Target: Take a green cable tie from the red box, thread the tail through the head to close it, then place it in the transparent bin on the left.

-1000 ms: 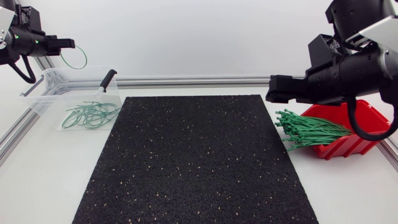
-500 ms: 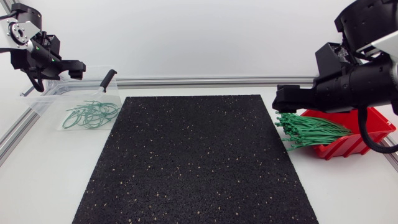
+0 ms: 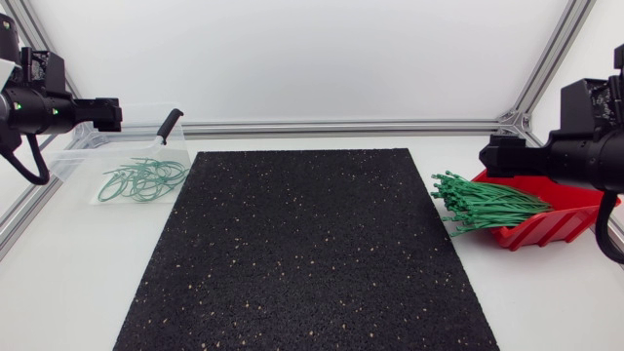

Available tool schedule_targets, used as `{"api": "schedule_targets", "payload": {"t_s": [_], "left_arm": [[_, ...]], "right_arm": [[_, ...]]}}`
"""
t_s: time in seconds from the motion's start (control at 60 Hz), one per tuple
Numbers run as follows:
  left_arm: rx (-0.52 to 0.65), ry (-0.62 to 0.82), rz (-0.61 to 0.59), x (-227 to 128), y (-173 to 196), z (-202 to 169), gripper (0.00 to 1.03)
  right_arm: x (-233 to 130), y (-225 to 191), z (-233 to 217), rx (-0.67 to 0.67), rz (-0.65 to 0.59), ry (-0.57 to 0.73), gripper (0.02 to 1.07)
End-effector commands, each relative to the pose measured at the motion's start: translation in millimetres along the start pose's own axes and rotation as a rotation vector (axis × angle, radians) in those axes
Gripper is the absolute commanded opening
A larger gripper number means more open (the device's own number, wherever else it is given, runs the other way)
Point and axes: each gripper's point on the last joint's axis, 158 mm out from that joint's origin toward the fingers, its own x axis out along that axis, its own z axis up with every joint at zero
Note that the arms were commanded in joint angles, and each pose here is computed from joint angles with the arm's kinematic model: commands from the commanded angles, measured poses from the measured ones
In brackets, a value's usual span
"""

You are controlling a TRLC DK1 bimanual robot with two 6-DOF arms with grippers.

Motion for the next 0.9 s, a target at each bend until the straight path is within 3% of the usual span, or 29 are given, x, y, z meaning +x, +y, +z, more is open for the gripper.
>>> {"api": "schedule_targets", "payload": {"t_s": [0.0, 0.533, 0.883], "left_arm": [[0.011, -0.014, -0.021, -10, -8, -14, 0.99], [-0.003, -0.209, -0.063, -57, -33, -61, 0.99], [-0.019, -0.345, -0.073, -80, -38, -79, 0.99]], "right_arm": [[-1, -12, -7, -0.021, -0.028, -0.024, 1.02], [-23, -44, -26, -0.025, -0.129, -0.298, 1.02], [-27, -35, -45, -0.020, -0.070, -0.404, 1.02]]}}
